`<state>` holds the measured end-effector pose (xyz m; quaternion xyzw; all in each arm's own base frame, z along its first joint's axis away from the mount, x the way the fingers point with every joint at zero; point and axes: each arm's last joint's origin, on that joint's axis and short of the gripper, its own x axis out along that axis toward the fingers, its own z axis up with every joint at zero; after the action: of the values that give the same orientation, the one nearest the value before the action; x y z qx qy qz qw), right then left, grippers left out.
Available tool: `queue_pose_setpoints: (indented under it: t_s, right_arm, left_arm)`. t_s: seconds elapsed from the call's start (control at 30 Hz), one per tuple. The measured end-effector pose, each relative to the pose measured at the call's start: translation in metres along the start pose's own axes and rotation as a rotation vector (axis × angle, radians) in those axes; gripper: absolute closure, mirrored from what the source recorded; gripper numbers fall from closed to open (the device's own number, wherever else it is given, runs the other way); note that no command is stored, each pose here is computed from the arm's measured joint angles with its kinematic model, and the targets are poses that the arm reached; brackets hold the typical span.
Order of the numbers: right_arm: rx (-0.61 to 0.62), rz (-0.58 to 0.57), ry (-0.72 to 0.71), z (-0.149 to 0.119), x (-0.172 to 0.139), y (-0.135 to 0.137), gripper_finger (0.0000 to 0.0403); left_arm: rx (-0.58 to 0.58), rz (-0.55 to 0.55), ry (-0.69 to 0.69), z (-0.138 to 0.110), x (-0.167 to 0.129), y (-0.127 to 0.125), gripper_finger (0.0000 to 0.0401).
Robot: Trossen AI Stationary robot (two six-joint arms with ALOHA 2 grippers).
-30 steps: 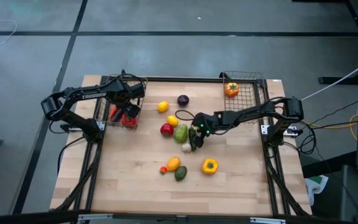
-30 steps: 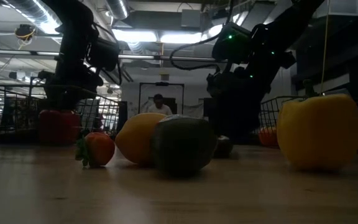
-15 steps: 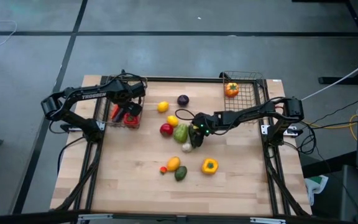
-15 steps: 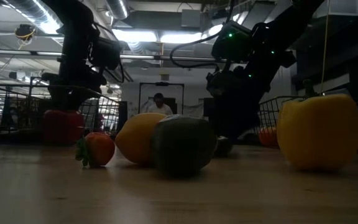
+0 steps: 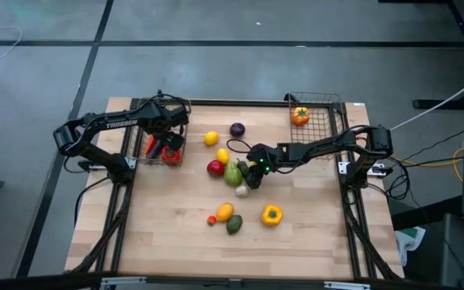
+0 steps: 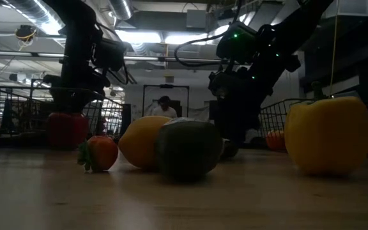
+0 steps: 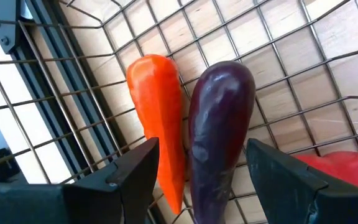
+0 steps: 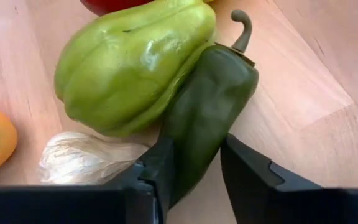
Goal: Sort produce into baskets
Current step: Put the green chili pepper into the left gold wire basket
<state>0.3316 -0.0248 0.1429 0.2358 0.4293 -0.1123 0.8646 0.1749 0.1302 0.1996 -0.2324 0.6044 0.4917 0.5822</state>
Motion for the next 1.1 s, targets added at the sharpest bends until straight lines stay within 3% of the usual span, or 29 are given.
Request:
queue_pose_setpoints:
  t_s: [0.37, 0.77, 1.1]
  right_arm:
    - [-0.002, 0.008, 0.000, 0.001, -0.001, 0.001, 0.0303]
    - [-0.053, 0.029, -0.044, 0.007, -0.017, 0.005, 0.0329]
    - [-0.061, 0.031, -0.068, 0.009, -0.021, 0.006, 0.0331]
  left_arm:
    - [-0.006, -0.043, -0.068, 0.017, -0.030, 0.002, 0.0164]
    - [0.038, -0.333, -0.277, 0.031, -0.065, -0.032, 0.0164]
    - [0.231, -0.612, -0.497, 0.027, -0.093, -0.073, 0.0164]
